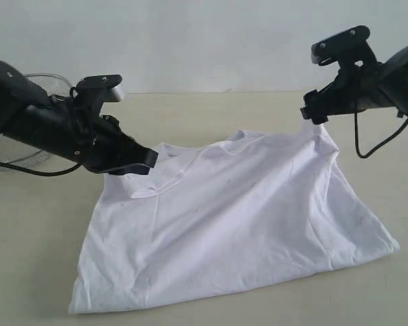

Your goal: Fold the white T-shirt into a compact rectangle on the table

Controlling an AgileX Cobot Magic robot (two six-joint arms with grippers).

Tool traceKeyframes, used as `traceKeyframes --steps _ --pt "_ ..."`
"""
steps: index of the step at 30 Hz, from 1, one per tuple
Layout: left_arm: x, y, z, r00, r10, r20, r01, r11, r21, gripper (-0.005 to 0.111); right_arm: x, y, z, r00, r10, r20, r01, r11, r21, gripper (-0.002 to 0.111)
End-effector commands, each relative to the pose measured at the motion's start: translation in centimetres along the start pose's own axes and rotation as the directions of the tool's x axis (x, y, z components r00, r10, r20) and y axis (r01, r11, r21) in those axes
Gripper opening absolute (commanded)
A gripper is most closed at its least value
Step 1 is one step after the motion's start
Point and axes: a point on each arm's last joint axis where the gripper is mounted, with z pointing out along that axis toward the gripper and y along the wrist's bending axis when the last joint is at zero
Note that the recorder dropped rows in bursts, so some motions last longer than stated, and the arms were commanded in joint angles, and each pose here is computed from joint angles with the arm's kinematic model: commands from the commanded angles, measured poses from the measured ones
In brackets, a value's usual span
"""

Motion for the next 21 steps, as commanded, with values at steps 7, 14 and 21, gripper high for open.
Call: traceKeyframes --steps 7,14,21 --pt "-0.8 -0.2 0.7 1.000 0.006 -0.008 -0.006 1.000 0.026 0.005 -2.2 0.9 -4.4 0.998 0.062 -0.022 -0.066 0.962 -0.266 0.033" --pt "-1.4 -0.2 1.2 0.999 0.038 -0.001 -0.038 0.999 0.039 0.005 1.5 -2.2 -6.2 0.932 0.070 -0.355 -0.193 0.927 -0.323 0.001" --pt "-0.9 0.1 4.9 0.996 0.021 -0.092 -0.008 0.990 0.143 0.005 4.8 -4.2 -6.8 0.791 0.115 -0.600 -0.317 0.917 -0.243 0.001"
